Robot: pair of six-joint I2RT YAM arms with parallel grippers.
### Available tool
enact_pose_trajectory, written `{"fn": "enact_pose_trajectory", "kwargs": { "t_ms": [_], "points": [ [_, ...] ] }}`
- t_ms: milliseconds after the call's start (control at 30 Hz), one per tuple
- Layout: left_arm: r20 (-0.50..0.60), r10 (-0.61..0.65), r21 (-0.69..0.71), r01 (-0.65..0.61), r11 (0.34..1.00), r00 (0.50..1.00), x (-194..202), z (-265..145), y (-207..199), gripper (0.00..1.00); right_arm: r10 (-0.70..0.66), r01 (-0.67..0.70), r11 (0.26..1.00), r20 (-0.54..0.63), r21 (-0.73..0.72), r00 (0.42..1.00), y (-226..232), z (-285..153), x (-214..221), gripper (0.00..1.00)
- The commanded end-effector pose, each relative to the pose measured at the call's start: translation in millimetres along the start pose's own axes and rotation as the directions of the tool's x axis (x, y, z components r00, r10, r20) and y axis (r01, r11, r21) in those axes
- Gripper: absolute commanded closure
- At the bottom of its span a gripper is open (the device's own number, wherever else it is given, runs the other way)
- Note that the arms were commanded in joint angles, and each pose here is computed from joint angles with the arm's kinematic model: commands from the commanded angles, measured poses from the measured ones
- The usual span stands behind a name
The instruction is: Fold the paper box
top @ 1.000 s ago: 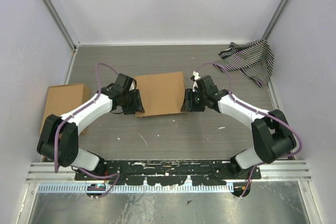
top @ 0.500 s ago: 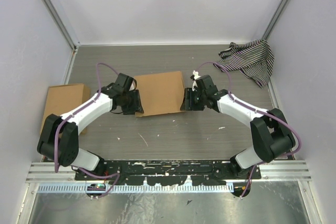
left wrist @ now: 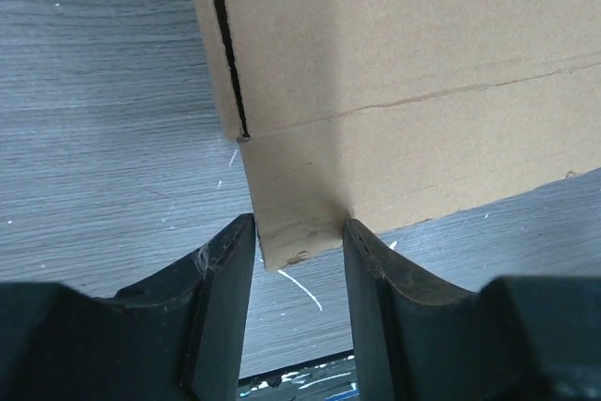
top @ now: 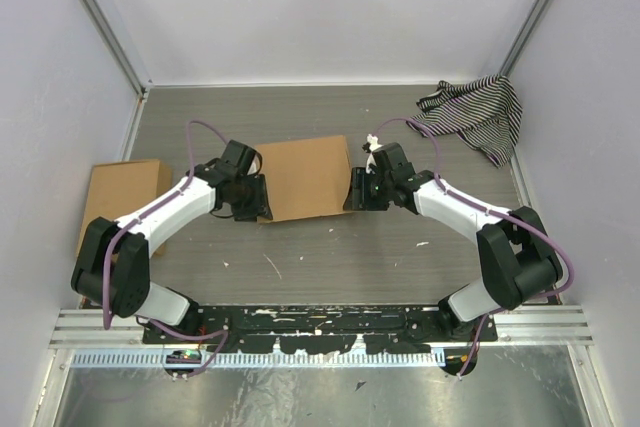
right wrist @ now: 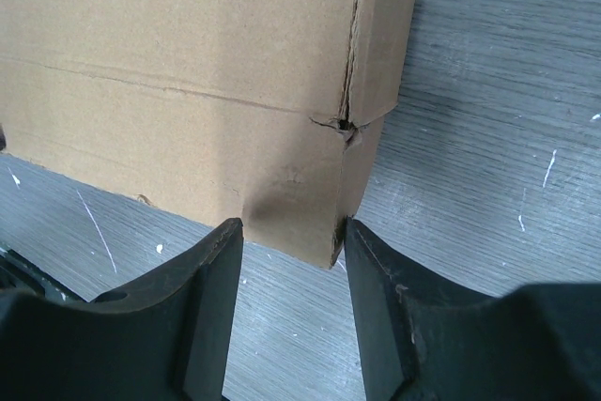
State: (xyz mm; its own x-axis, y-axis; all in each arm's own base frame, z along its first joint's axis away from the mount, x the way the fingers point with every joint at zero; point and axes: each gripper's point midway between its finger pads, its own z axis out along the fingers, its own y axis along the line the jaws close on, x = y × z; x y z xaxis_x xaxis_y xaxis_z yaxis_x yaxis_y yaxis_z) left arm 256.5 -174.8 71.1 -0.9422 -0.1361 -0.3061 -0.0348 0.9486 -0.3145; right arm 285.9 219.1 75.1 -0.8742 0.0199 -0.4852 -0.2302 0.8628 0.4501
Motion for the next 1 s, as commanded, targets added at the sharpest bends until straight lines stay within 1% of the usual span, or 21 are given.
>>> {"fn": "enact_pose_trajectory", "kwargs": {
  "t_ms": [0,233,600,967],
  "points": [
    [0.007,0.019,0.046,-0.02,0.999,1.0,-5.3,-7.4,-17.0,0.52,-0.01,0.012,0.999,0.058,-0.038,0.998,13.9,-3.6,-17.9,0.47],
    [0.004,0.042,0.014,-0.042,0.999,0.999,-3.1,-11.4,-15.8,0.52,-0.009,0.011,0.999,0.056,-0.035,0.998,13.3,-1.7,-17.5,0.46],
    [-0.016,0.082,-0.095,-0.083,0.992,0.996,1.2,-6.4,0.3,0.53,-0.011,0.012,1.0,0.058,-0.025,0.998,12.3,-0.4,-18.4,0.46],
    [-0.013,0.096,-0.127,-0.097,0.987,0.995,0.9,-3.1,2.8,0.54,-0.016,0.017,1.0,0.065,-0.025,0.998,14.6,0.7,-20.1,0.46]
  ]
}}
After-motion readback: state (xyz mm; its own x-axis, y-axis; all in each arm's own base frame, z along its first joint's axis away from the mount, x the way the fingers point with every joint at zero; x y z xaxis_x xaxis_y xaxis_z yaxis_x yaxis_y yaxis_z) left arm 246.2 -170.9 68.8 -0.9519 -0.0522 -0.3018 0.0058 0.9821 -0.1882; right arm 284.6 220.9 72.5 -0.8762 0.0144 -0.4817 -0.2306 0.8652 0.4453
